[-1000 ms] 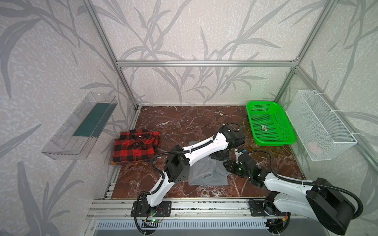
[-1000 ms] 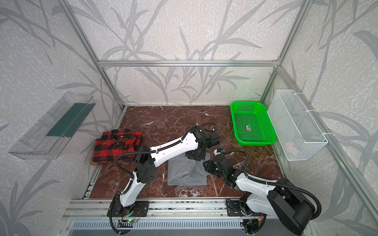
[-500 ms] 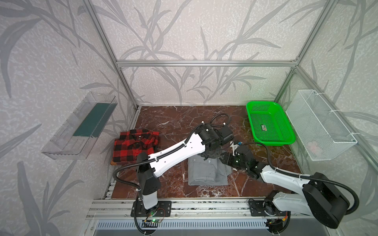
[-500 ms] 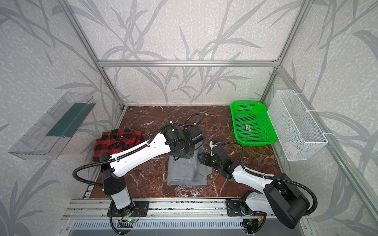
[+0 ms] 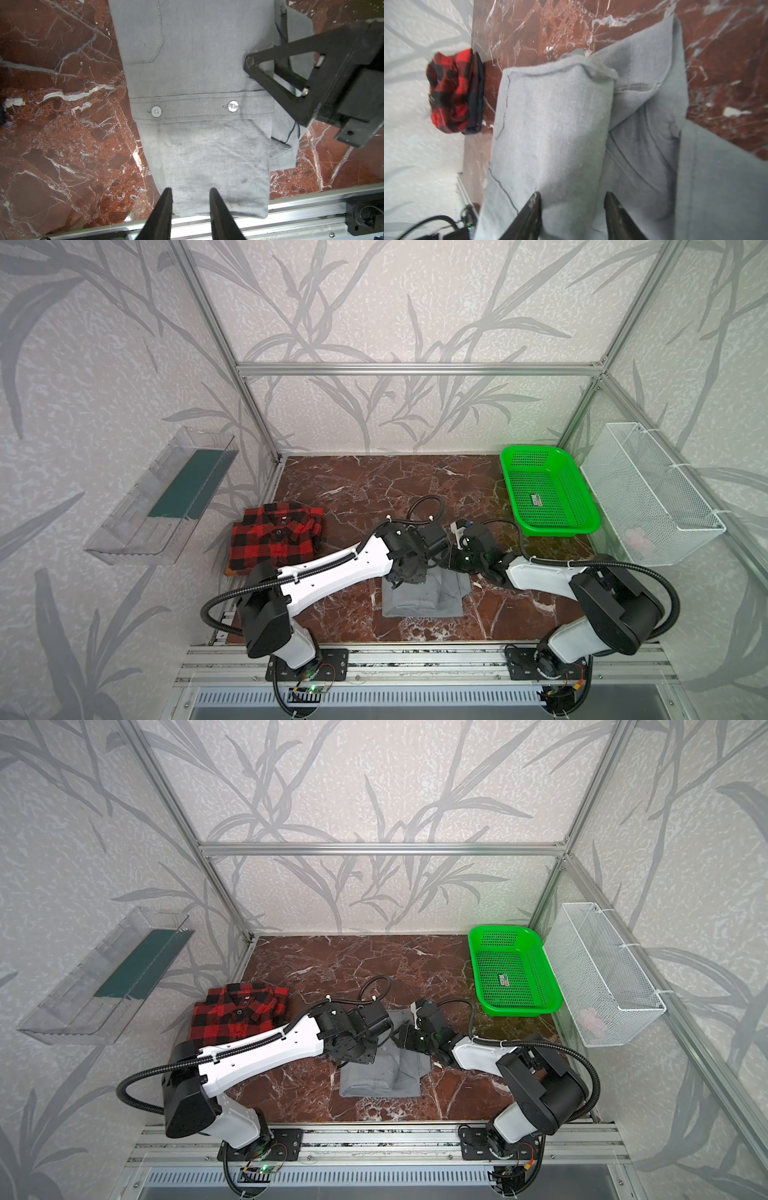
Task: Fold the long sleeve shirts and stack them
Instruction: 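Release the shirt with the left gripper and press it flat while the right withdraws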
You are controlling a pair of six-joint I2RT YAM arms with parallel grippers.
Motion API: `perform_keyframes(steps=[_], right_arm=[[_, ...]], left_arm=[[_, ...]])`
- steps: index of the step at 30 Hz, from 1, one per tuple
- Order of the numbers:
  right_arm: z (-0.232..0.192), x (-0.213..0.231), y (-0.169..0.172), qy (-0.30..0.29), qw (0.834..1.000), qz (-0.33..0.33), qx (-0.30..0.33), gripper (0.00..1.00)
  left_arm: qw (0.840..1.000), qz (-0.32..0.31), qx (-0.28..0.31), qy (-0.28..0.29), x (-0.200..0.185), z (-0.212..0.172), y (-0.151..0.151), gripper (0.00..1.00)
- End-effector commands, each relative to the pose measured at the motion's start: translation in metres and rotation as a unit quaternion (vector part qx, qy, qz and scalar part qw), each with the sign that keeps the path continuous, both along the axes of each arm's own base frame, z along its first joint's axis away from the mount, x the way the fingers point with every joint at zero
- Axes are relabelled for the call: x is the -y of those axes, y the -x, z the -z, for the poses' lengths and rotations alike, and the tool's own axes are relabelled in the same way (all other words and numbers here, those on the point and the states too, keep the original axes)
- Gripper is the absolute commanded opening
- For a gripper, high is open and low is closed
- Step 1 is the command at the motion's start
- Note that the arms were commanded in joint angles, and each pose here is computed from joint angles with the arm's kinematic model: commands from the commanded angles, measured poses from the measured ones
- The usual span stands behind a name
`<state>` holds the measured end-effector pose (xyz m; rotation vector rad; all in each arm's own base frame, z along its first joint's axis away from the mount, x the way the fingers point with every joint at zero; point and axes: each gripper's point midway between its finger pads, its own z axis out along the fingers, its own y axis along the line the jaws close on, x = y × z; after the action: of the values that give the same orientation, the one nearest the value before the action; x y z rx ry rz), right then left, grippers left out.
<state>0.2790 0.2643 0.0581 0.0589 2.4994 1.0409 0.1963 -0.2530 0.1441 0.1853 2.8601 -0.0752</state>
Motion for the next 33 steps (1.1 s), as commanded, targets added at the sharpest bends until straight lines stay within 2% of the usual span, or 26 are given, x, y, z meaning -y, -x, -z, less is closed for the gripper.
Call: perform_keyframes(steps=[1, 5, 8, 16, 26, 29, 33], right_arm=[[-0.016, -0.009, -0.008, -0.009, 1.0, -0.017, 0.022, 0.37], [-0.032, -0.007, -0.013, 0.0, 0.999, -0.019, 0.044, 0.11], [-0.043, 0.0, -0.016, 0.013, 0.998, -0.015, 0.064, 0.0], [-0.045, 0.019, -0.019, 0.016, 0.998, -0.01, 0.064, 0.0], [-0.012, 0.052, -0.008, 0.056, 0.998, 0.031, 0.028, 0.0], [-0.012, 0.063, -0.009, 0.051, 0.996, 0.058, 0.04, 0.08], [-0.023, 0.07, -0.003, 0.054, 0.996, 0.056, 0.04, 0.34]], left_arm=[[1.0, -0.002, 0.021, 0.0, -0.005, -0.003, -0.007, 0.32], [1.0, 0.001, 0.022, -0.006, -0.007, 0.001, -0.008, 0.32], [1.0, 0.003, 0.017, -0.008, -0.007, 0.006, -0.007, 0.32], [1.0, 0.006, -0.013, 0.006, 0.005, 0.028, -0.003, 0.32], [0.997, 0.018, -0.054, 0.052, 0.04, 0.048, 0.003, 0.32], [0.996, 0.023, -0.056, 0.061, 0.052, 0.048, 0.001, 0.33], [0.994, 0.027, -0.071, 0.08, 0.071, 0.056, 0.006, 0.33]])
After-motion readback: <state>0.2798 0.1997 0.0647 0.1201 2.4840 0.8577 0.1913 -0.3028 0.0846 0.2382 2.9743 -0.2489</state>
